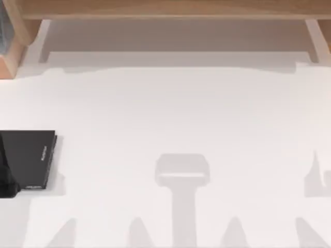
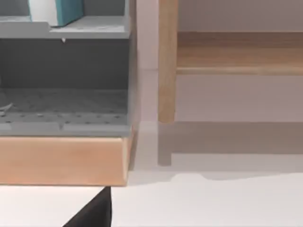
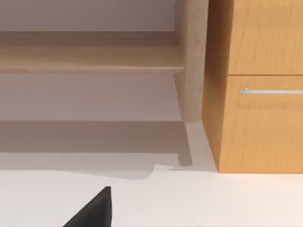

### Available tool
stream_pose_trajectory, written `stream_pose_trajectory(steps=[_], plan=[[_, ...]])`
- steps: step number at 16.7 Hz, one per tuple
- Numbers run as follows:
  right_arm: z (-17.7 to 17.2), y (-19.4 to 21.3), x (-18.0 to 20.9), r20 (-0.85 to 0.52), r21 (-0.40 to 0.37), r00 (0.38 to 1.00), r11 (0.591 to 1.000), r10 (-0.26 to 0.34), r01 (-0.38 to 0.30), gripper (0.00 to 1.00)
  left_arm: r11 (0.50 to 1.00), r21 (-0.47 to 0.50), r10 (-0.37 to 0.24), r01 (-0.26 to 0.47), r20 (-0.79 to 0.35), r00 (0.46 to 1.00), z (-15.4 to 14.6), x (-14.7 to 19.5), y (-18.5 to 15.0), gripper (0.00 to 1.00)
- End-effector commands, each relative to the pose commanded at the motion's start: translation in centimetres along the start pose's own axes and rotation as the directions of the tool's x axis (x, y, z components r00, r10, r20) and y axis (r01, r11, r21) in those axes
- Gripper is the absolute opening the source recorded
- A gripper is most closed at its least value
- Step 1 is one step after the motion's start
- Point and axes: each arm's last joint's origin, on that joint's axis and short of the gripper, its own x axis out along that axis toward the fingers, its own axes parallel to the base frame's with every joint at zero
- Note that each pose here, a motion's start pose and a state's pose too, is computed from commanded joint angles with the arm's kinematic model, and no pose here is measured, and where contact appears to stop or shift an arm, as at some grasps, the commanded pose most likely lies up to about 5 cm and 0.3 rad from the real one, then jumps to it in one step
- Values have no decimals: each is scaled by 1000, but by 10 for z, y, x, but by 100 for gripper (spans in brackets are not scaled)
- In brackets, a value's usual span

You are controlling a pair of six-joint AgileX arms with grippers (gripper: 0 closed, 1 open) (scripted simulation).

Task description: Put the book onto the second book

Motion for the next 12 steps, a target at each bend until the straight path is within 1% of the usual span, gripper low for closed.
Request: stream_pose_trajectory(steps=[3, 5, 7, 9, 12], plan=[[0, 0, 0, 0, 0, 1000, 1000, 0, 0, 100, 1000, 0, -1, 1, 4, 1000, 3, 0, 0, 100], [0, 0, 0, 0, 0, 1000, 1000, 0, 0, 100, 1000, 1, -8, 8, 26, 1000, 19, 1, 1, 100], [0, 0, 0, 0, 0, 1000, 1000, 0, 0, 100, 1000, 2, -17, 17, 58, 998, 45, 4, 2, 100], [0, 0, 0, 0, 0, 1000, 1000, 0, 0, 100, 1000, 6, -26, 26, 87, 996, 77, 13, 5, 100], [0, 0, 0, 0, 0, 1000, 1000, 0, 0, 100, 999, 11, -37, 36, 105, 994, 127, 46, 13, 100]])
